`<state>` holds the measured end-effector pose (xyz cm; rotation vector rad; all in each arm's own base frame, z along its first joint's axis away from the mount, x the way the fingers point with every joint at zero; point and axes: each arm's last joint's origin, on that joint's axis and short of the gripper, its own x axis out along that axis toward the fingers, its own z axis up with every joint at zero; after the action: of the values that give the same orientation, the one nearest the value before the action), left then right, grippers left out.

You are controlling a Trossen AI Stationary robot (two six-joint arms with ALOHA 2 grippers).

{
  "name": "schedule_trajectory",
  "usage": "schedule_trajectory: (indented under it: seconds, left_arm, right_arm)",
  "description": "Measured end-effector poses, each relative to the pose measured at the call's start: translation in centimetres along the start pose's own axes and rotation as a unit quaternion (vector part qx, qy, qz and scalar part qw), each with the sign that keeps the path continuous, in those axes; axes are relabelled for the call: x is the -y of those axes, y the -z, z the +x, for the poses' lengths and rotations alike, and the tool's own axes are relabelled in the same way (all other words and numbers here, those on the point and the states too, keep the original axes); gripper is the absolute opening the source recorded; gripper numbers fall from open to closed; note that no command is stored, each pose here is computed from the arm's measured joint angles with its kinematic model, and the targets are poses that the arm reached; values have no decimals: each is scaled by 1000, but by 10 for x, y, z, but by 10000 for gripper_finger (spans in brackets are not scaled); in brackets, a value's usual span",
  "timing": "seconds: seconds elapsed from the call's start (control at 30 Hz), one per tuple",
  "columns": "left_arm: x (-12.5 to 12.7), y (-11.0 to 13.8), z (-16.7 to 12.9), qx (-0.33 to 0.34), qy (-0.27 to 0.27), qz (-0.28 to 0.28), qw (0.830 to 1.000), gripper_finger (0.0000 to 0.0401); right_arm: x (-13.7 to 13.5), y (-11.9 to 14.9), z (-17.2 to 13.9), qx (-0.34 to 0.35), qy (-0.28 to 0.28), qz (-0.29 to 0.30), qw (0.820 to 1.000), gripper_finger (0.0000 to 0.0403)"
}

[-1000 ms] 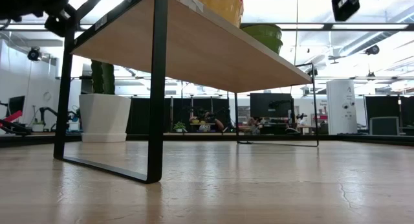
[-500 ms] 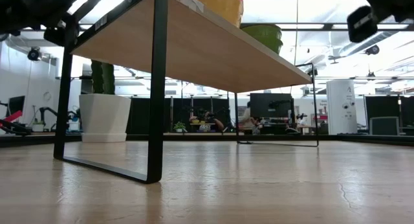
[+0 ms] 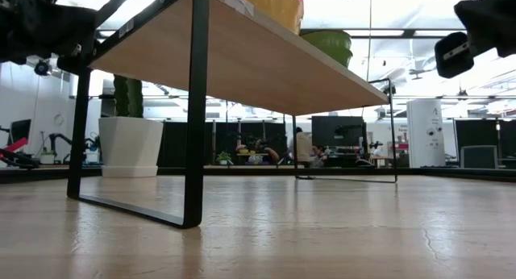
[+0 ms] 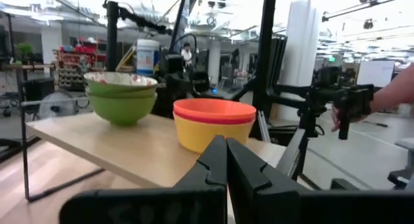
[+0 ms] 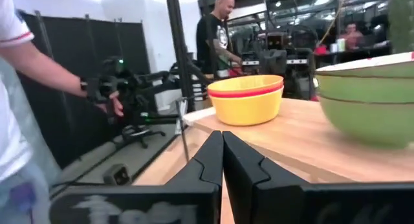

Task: Pick & Place Mini bowls
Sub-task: Return to Home Position

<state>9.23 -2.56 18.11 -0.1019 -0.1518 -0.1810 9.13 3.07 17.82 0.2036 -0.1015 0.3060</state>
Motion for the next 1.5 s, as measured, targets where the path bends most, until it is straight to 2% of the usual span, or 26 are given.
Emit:
schedule_trajectory:
  seconds: [0.17, 0.33, 0.6, 1.5]
  left_arm:
    - [0, -1, 0, 3, -8, 12, 1000, 0]
    - [-1, 1, 0, -2, -9, 29, 1000, 0]
    - [-1, 1, 0, -3, -10, 9, 1000, 0]
    - [-1, 1, 0, -4, -10, 8, 1000, 0]
  right_arm:
    - [3, 1, 0, 0, 45, -5, 999, 9]
    - [3, 1, 0, 0, 45, -1, 999, 9]
    - [3, 1, 0, 0, 45, -1, 999, 9]
    - [3, 1, 0, 0, 45, -1, 999, 9]
